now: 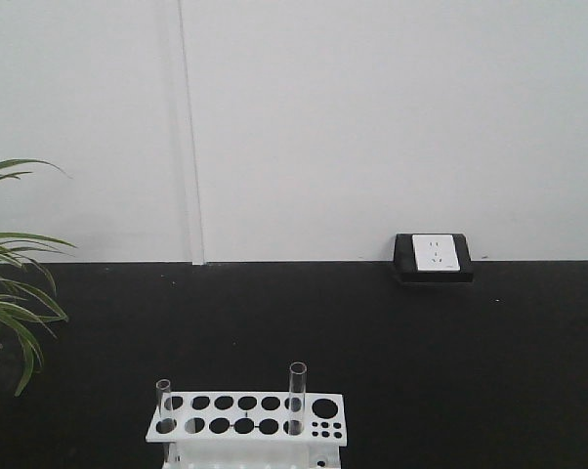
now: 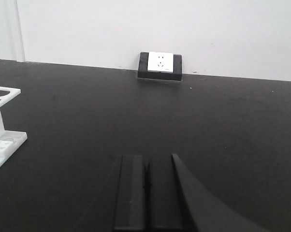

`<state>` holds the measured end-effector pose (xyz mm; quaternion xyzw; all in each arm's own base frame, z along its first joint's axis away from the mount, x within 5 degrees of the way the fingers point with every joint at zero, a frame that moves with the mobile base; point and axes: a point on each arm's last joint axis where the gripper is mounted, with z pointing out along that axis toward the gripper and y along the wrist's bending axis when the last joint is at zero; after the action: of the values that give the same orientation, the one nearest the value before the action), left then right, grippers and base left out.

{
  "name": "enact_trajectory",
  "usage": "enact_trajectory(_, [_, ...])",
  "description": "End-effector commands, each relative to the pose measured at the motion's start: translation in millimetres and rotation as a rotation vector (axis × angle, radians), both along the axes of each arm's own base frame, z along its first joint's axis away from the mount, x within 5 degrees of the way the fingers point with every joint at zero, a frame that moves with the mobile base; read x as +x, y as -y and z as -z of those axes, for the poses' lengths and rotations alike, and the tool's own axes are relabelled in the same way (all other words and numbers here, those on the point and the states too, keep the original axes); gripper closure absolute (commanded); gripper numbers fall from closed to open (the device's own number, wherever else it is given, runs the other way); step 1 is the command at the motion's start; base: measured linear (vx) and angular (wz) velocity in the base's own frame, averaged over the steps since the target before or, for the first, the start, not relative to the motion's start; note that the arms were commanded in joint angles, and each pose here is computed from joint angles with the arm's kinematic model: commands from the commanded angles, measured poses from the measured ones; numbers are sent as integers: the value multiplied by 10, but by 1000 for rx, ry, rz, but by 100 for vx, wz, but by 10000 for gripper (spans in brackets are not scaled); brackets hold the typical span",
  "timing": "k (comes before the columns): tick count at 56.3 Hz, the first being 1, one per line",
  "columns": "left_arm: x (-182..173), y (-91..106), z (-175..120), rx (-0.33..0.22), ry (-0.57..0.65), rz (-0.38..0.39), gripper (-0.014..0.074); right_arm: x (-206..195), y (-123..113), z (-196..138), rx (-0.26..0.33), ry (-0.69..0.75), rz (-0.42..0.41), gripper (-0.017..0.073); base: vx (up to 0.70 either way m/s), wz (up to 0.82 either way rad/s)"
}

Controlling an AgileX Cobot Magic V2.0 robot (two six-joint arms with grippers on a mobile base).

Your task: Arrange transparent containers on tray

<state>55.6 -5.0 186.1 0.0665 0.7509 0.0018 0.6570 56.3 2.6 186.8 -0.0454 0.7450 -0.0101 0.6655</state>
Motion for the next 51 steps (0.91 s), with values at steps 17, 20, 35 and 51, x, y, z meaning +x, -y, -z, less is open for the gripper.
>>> enact_trajectory(17, [5, -2, 44, -15, 67, -5, 596, 3, 2, -52, -14, 84, 2, 571, 0, 0])
enact_trajectory(20, [5, -2, 44, -15, 67, -5, 596, 3, 2, -52, -14, 84, 2, 571, 0, 0])
enact_trajectory(35, [5, -2, 44, -15, 67, -5, 596, 3, 2, -53, -14, 85, 2, 571, 0, 0])
enact_trajectory(51, [4, -6, -98, -28, 222, -8, 596, -1, 4, -167, 118, 205, 6, 571, 0, 0])
